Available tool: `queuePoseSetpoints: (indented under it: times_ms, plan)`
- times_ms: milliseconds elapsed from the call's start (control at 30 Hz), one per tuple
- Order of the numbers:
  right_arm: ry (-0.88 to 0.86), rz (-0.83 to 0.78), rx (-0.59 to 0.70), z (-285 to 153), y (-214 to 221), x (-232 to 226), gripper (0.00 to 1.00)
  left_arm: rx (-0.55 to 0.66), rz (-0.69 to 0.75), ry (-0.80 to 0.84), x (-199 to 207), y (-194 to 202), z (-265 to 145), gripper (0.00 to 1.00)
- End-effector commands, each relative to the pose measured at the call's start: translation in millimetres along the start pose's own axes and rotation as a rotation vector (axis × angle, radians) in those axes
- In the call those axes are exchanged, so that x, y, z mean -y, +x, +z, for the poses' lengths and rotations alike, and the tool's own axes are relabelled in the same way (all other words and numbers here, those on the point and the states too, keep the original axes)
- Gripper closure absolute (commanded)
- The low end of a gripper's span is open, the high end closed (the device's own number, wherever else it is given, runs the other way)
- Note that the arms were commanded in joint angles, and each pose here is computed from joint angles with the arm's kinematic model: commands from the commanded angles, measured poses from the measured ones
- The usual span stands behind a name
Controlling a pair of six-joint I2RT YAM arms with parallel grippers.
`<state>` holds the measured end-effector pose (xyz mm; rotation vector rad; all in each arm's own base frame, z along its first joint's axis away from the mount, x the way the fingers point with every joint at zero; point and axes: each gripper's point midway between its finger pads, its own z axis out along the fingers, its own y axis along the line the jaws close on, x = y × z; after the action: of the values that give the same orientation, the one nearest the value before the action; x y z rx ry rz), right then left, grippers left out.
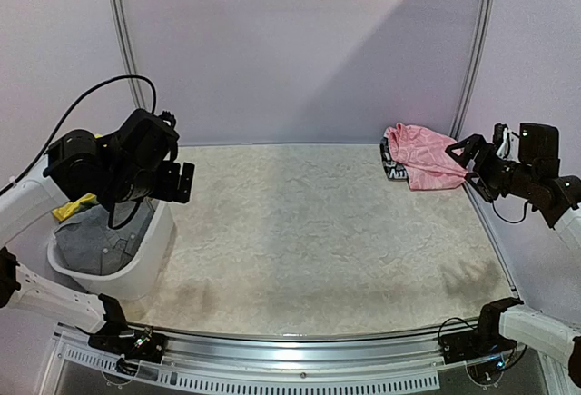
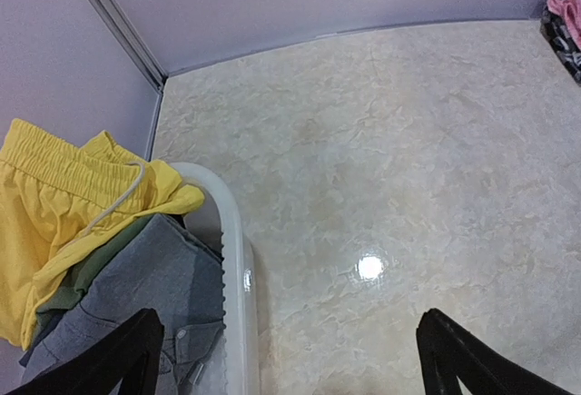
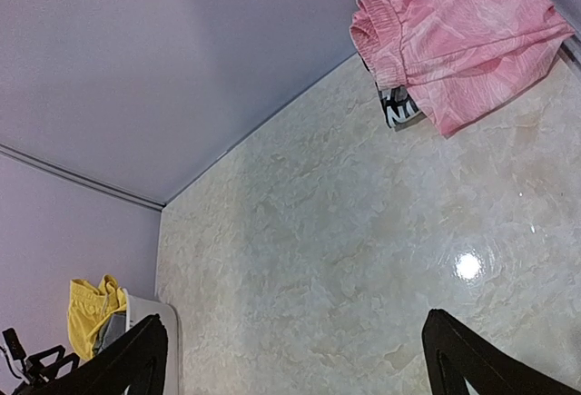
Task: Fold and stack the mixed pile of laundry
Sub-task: Pick up the crumpled shirt from the bin.
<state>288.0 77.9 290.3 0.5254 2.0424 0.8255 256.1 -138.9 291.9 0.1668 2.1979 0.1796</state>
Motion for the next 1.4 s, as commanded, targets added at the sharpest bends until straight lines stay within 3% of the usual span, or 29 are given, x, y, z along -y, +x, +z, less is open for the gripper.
queuePoseSetpoints:
  times_ms: [0, 267, 533, 833, 1367]
  plan:
    - [-0.002, 0.023, 0.018, 5, -12, -7, 0.01, -0.021, -0.047, -0.071, -29, 9, -5, 0.0]
    - [0.035, 0.049, -0.037, 20, -6, 1, 0.01, -0.128, -0.122, -0.145, -64, 35, -8, 0.02]
    - [0.042, 0.077, -0.072, 35, 4, 12, 0.01, -0.424, -0.231, -0.26, -97, 85, 1, 0.1]
    - [0.022, 0.116, -0.105, 46, 8, 11, 0.01, -0.602, -0.343, -0.436, -130, 131, 6, 0.12]
    - [0.03, 0.119, -0.121, 52, 7, 11, 0.01, -0.607, -0.722, -0.538, -159, 193, 42, 0.18]
